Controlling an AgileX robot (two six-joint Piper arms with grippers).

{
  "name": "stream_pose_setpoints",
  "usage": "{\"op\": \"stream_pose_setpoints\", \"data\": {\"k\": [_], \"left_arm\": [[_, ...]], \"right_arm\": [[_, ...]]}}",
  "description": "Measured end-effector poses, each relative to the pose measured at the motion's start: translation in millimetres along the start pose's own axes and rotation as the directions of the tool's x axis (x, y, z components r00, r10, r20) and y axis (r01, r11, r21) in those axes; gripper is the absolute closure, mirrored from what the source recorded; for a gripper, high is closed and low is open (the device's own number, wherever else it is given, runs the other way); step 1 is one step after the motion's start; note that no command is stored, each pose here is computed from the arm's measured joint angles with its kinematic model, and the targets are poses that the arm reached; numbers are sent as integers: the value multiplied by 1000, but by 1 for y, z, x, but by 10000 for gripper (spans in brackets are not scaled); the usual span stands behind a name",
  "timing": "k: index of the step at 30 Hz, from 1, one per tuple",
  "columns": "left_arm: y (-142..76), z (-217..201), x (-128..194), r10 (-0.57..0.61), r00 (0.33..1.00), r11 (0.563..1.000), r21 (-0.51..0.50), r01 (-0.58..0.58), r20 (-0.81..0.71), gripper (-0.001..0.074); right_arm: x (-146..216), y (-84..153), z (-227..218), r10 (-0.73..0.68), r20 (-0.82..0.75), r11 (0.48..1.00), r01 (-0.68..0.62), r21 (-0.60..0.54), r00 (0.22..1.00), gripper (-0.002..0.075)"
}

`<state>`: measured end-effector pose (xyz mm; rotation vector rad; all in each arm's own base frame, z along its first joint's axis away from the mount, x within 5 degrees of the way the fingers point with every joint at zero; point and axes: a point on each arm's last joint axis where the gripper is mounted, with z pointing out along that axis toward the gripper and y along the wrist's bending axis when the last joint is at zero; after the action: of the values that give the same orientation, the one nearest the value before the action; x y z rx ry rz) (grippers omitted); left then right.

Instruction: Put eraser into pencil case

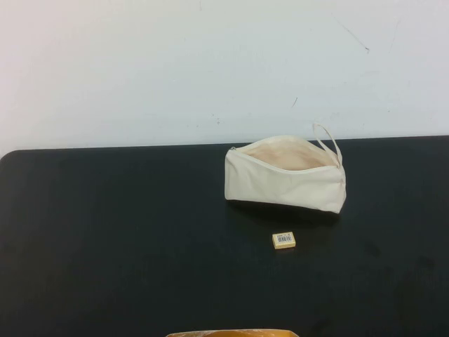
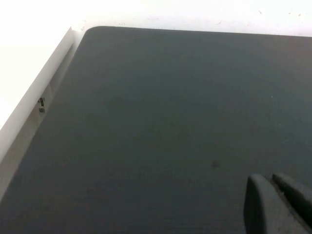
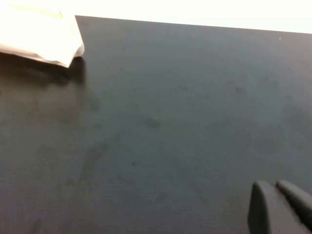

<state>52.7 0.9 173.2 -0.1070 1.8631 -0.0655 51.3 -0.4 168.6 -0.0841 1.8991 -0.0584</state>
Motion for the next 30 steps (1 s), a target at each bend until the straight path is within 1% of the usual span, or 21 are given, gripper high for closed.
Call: {"op": "stream_pose_setpoints", "data": {"k": [23,30], "left_arm": [[0,0,0,-3,1000,1000,1,3,0,736],[-1,0,0,-43,999,999,16,43,-3,736]], "right_arm": [[0,0,0,0,0,1000,0,0,1000,727],[0,0,0,-20,0,1000,20,2,1000,727]]}}
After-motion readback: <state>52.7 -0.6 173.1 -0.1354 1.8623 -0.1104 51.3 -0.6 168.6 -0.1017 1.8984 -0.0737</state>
